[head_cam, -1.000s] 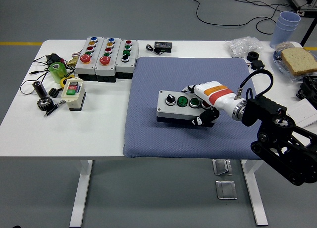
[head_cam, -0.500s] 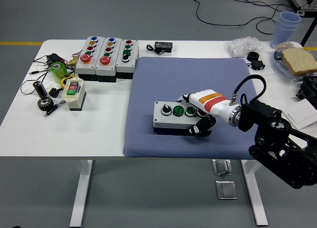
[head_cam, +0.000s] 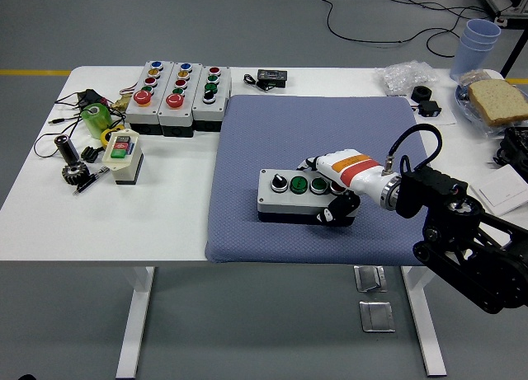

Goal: Pick up the button,place it on the desk,press the button,press the button

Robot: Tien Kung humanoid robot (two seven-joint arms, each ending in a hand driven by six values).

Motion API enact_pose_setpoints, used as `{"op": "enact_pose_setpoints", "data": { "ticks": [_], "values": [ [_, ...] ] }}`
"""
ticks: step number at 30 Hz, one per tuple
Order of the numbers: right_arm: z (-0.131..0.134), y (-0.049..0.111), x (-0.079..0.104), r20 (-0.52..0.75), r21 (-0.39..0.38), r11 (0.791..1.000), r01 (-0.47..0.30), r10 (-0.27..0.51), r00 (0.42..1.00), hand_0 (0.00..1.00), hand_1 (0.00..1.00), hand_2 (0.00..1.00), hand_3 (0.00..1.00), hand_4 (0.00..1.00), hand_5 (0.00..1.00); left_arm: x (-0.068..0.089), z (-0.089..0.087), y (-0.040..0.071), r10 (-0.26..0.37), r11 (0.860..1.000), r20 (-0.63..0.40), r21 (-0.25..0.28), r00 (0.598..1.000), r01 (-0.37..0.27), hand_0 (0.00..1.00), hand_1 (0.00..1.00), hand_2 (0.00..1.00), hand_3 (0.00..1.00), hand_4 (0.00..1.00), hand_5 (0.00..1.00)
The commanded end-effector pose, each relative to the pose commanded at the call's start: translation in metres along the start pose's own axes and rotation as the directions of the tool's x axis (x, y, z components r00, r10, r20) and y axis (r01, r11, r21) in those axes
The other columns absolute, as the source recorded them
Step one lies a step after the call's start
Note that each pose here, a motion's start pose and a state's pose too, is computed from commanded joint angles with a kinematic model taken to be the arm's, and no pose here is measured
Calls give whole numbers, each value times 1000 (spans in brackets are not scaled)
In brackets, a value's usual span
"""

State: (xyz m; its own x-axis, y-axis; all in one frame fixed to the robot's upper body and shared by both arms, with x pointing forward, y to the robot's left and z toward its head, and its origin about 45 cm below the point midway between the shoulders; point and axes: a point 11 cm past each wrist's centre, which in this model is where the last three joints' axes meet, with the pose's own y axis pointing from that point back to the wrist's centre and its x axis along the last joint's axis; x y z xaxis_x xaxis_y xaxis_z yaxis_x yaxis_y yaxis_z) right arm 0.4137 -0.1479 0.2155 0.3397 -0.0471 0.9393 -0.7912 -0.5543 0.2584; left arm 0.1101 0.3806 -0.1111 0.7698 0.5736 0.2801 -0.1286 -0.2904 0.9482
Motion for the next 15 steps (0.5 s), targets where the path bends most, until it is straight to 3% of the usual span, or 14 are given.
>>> {"op": "enact_pose_setpoints", "data": {
  "ticks": [4, 5, 10, 11, 15],
  "values": [
    [0, 0, 0, -3, 5, 1000, -5, 5, 1000, 461, 425, 549, 591, 668, 59, 0, 1, 0, 1, 1000, 1, -2, 1000, -1, 651, 635, 633, 553, 327, 858],
    [0, 0, 0, -5, 7, 1000, -5, 5, 1000, 646, 606, 673, 626, 690, 52, 1, 1, 0, 2, 1000, 0, -1, 1000, -2, 651, 635, 633, 554, 327, 861],
    [0, 0, -1, -5, 10, 1000, -1, 1, 1000, 646, 606, 673, 626, 690, 52, 0, 1, 0, 2, 1000, 1, -2, 1000, -2, 651, 635, 633, 554, 327, 861],
    [0, 0, -1, -5, 11, 1000, -1, 1, 1000, 705, 694, 768, 655, 729, 75, 0, 1, 0, 2, 1000, 2, -2, 1000, -2, 651, 635, 633, 552, 325, 862],
    [0, 1, -2, -6, 9, 1000, 0, 0, 1000, 705, 694, 768, 655, 729, 75, 0, 1, 0, 2, 1000, 3, -2, 1000, -2, 651, 635, 633, 552, 325, 862]
  ]
}}
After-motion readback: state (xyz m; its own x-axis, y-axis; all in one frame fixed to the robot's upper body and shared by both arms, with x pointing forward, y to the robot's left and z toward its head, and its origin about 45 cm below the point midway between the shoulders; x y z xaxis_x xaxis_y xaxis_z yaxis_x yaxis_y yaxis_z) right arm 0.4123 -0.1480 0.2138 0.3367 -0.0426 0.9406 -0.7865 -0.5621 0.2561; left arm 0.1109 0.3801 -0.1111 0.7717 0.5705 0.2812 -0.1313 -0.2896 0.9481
